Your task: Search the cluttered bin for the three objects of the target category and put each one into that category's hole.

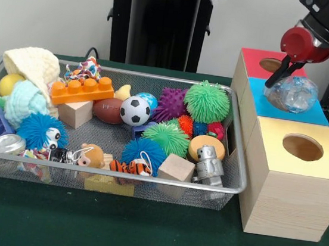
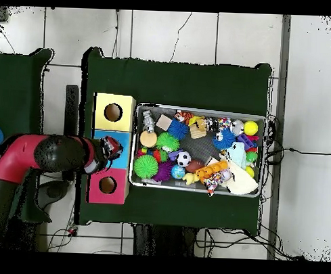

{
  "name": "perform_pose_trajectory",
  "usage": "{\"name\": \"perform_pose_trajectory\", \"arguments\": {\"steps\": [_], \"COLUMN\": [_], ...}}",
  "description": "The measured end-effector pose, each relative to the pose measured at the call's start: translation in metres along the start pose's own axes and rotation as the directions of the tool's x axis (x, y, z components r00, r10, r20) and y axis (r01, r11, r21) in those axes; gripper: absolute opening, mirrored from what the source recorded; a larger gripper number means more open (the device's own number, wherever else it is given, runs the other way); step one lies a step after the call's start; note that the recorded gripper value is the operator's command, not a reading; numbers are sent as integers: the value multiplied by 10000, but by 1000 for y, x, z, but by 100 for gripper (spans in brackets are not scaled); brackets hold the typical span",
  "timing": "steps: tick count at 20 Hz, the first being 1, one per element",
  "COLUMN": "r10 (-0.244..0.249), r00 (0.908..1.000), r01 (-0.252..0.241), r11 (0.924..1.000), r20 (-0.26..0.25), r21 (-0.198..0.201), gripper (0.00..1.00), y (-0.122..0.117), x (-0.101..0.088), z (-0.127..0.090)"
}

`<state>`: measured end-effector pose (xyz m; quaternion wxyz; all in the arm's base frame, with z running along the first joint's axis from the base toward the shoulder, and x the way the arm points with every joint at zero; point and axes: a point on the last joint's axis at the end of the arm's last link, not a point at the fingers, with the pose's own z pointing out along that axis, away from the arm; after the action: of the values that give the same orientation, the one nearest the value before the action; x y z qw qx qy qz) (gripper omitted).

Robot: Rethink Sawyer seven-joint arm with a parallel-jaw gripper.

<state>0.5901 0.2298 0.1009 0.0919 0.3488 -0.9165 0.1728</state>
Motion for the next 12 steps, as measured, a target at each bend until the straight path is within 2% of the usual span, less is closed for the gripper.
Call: {"name": "perform_pose_trajectory", "arguments": {"steps": [12], "r10": [275], "r00": [9985], "r01": [-280], "r11": [9995], "r20": [476], "r21": [108], "gripper": [0], "y": [-6], "x": [3], "z": [1]}}
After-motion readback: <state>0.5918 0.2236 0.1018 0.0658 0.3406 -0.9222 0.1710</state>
